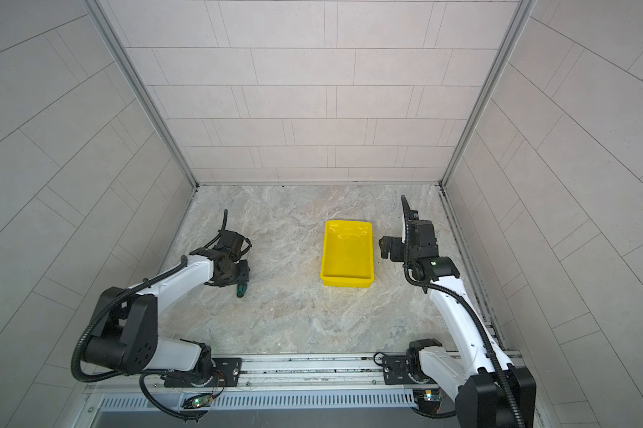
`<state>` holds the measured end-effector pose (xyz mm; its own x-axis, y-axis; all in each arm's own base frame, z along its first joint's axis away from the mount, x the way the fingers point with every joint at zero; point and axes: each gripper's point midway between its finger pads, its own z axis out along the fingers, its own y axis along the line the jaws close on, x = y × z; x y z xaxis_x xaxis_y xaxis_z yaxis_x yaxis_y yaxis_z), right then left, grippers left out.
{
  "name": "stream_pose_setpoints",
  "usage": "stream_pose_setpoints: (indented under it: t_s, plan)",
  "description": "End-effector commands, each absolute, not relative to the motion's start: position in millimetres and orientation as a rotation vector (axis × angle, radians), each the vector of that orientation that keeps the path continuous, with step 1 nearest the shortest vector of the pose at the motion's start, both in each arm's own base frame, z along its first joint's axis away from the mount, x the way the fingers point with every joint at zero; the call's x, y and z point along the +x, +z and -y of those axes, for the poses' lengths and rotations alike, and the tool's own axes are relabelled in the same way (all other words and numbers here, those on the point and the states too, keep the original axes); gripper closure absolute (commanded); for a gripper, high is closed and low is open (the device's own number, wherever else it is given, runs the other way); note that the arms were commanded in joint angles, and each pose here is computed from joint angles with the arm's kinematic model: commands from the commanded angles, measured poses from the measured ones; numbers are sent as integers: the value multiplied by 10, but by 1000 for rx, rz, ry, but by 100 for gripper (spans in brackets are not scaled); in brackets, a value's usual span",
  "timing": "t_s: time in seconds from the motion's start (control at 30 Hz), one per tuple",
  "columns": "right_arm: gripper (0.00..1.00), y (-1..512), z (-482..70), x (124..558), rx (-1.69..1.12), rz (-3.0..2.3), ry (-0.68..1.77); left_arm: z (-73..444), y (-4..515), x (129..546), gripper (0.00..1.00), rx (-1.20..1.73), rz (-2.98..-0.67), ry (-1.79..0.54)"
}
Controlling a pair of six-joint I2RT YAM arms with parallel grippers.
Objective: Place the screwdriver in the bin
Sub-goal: 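Close the left gripper on the green-and-black screwdriver handle and lift it, then carry the screwdriver with the left gripper over the yellow bin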
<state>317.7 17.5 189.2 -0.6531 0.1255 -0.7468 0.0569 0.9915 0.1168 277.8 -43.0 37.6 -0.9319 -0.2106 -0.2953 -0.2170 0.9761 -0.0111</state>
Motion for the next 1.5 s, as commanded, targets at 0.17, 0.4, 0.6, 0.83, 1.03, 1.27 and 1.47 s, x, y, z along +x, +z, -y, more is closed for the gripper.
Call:
stream_pose_setpoints:
  t_s: [0.17, 0.4, 0.6, 0.83, 1.03, 1.27, 1.47]
  plan:
    - [0, 1885, -183, 3159, 127, -2291, 114, 477, 296, 2826, 45, -323, -2834, 18]
    - [0, 1883, -189, 3153, 125, -2294, 120, 510, 250, 2873, 44, -334, -2837, 32]
    - [0, 1914, -203, 3141, 122, -2284, 130, 559, 211, 2945, 52, -320, -2855, 63]
    - [0, 1930, -206, 3148, 123, -2281, 137, 606, 247, 3010, 78, -312, -2840, 103]
    - [0, 1965, -219, 3164, 121, -2277, 145, 704, 476, 3059, 96, -295, -2793, 76]
    - [0, 1933, -249, 3198, 142, -2282, 176, 964, 989, 3199, 100, -166, -2706, 147]
    - [0, 1859, -308, 3285, 148, -2290, 222, 1553, 1372, 3396, 100, -19, -2643, 64]
